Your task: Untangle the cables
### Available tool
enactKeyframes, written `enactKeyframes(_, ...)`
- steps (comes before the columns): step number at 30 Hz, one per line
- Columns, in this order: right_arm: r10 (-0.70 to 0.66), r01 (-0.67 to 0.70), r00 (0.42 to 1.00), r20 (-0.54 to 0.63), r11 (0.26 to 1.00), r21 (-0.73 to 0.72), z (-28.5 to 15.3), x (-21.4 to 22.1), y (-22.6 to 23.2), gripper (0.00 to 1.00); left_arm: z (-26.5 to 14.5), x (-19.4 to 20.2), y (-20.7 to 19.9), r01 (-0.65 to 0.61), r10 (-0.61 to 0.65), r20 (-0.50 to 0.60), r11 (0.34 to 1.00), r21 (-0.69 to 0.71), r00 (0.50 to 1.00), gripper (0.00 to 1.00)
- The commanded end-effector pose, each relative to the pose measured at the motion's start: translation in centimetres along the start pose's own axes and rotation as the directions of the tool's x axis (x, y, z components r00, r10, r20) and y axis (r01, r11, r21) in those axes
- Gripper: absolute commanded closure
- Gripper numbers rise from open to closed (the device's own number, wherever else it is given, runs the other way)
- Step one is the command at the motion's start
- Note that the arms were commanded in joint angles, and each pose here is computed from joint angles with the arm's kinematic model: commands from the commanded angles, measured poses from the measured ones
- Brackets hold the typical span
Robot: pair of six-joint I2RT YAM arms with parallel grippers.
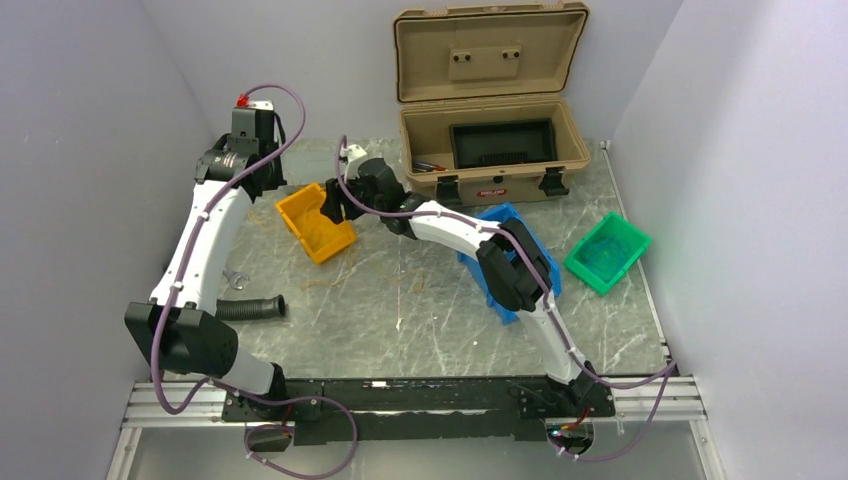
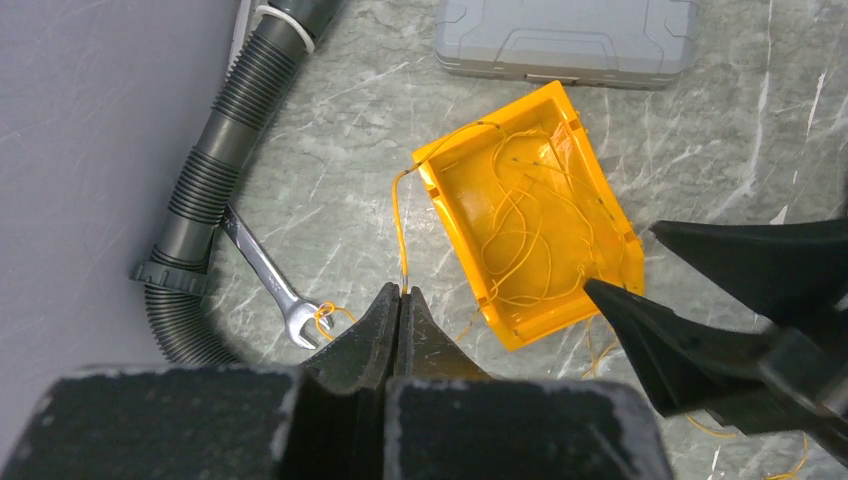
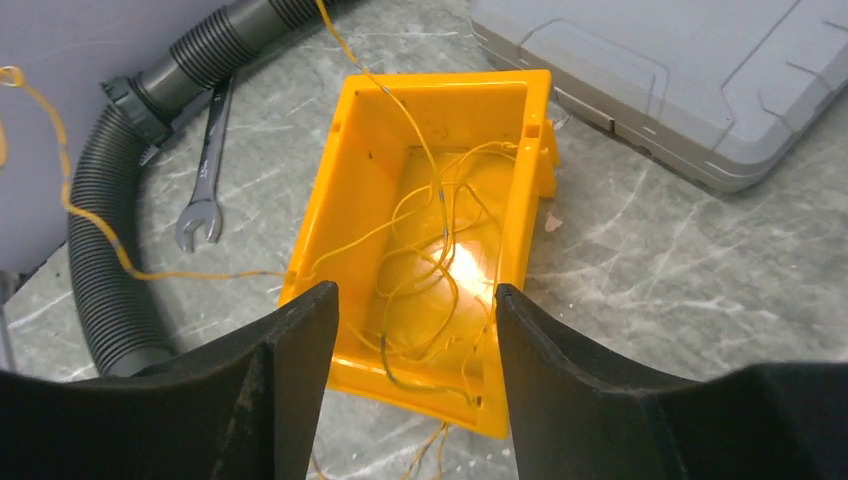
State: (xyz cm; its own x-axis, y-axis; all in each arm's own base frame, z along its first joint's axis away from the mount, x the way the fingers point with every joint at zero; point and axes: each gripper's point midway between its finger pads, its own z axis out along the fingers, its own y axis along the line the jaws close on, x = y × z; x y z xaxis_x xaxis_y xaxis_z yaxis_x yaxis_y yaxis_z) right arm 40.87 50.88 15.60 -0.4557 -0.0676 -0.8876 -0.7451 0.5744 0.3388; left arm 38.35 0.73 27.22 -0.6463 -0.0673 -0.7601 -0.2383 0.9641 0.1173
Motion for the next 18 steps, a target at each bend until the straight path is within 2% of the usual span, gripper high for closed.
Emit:
enactKeyframes(1,-0.022,0.023,0.998,0.061,1.0,-0.019,1.7,-2.3,1.6,0.43,-0.6,-1.2,-0.4,0.018,-0.019,0.042,0.999,0.027,0.999,1.0)
enactKeyframes(3,-0.014,0.015,0.998,0.058,1.0,-0.022,2.4,-1.8,1.5,0.57,-0.5,-1.2,-0.5,0.017,-0.018,0.039,0.999,0.03,0.999,1.0)
enactKeyframes(5,0.0,0.001,0.998,0.055,0.999,-0.033,2.9,-1.3,1.6,0.9,-0.3,-1.1,-0.6,0.015,-0.016,0.032,0.999,0.028,0.999,1.0)
enactKeyframes(6,0.008,-0.005,0.998,0.058,0.999,-0.042,3.1,-1.2,1.9,1.0,-0.1,-1.2,-0.7,0.015,-0.016,0.03,0.999,0.028,0.999,1.0)
enactKeyframes(12,0.038,-0.034,0.998,0.045,0.995,-0.093,4.7,0.6,2.5,1.0,1.4,-2.3,-2.7,0.029,-0.029,-0.007,0.996,0.087,1.0,1.0)
enactKeyframes(18,0.09,-0.091,0.996,0.017,0.996,0.017,6.6,3.1,-0.1,1.0,4.6,-2.8,-6.1,0.076,-0.066,-0.055,0.98,0.185,0.996,1.0)
